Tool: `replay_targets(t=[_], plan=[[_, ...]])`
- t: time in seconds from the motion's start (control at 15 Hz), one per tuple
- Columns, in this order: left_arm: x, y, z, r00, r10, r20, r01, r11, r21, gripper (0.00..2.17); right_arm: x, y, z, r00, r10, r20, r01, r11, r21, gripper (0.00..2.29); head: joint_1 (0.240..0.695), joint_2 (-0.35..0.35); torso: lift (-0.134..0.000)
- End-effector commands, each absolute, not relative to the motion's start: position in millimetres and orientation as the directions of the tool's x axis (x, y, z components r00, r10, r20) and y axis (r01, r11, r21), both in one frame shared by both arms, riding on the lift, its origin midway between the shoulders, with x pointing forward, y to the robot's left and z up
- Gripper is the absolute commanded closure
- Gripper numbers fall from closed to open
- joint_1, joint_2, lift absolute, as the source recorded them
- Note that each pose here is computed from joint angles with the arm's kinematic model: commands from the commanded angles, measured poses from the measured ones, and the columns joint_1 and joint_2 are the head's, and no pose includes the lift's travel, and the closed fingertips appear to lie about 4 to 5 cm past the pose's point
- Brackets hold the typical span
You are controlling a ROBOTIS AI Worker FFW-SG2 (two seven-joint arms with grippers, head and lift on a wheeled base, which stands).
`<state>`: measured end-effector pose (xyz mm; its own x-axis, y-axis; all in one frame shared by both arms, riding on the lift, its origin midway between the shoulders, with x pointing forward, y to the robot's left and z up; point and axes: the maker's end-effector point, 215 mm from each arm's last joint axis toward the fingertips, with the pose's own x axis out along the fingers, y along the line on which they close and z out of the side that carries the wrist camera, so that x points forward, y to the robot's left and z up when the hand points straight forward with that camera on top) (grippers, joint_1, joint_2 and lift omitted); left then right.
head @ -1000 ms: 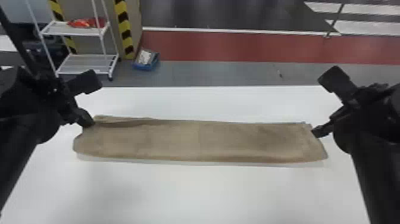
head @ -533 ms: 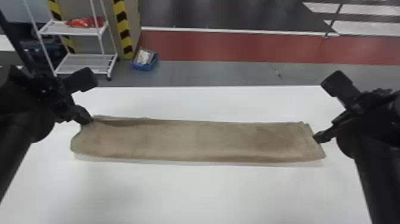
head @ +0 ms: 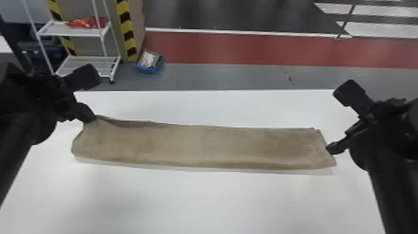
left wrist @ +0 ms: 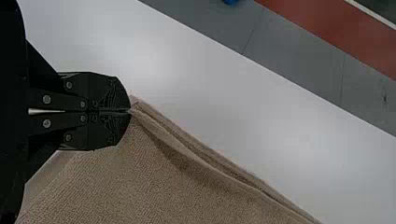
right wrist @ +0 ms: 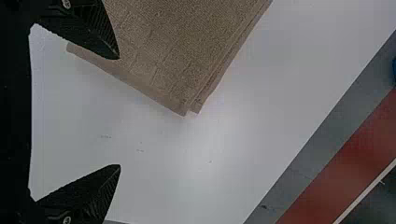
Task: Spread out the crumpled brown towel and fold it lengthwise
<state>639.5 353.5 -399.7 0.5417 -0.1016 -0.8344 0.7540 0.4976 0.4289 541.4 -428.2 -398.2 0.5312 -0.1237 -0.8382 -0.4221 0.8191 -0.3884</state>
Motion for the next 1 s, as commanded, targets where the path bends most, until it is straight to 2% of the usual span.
replay_targets(t=[0.0, 0.07, 0.13, 0.47, 0.93], plan=[[641.5, 350.5, -403.2, 0.562, -0.097, -0.821, 0.738, 0.507, 0.445, 0.62, 541.2, -428.1, -399.2, 0.530, -0.122, -0.839, -0.426, 0.817, -0.389, 0.05, 0.695, -0.069, -0.125], [639.9, 350.9, -406.6, 0.565, -0.097, -0.819, 0.733, 0.515, 0.444, 0.17, 541.9, -427.4, -398.0, 0.532, -0.120, -0.838, -0.427, 0.817, -0.388, 0.05, 0.695, -0.069, -0.125], [640.5, 351.6, -406.0, 0.571, -0.093, -0.816, 0.728, 0.517, 0.451, 0.07, 541.5, -428.0, -398.5, 0.530, -0.120, -0.839, -0.427, 0.817, -0.387, 0.05, 0.695, -0.069, -0.125], [643.2, 362.0, -400.4, 0.609, -0.073, -0.789, 0.690, 0.540, 0.483, 0.07, 541.5, -430.1, -398.1, 0.533, -0.118, -0.838, -0.429, 0.816, -0.388, 0.06, 0.695, -0.068, -0.125], [619.7, 361.8, -411.5, 0.590, -0.115, -0.799, 0.699, 0.570, 0.433, 0.08, 540.6, -431.2, -399.4, 0.533, -0.117, -0.838, -0.428, 0.817, -0.387, 0.06, 0.695, -0.064, -0.125]])
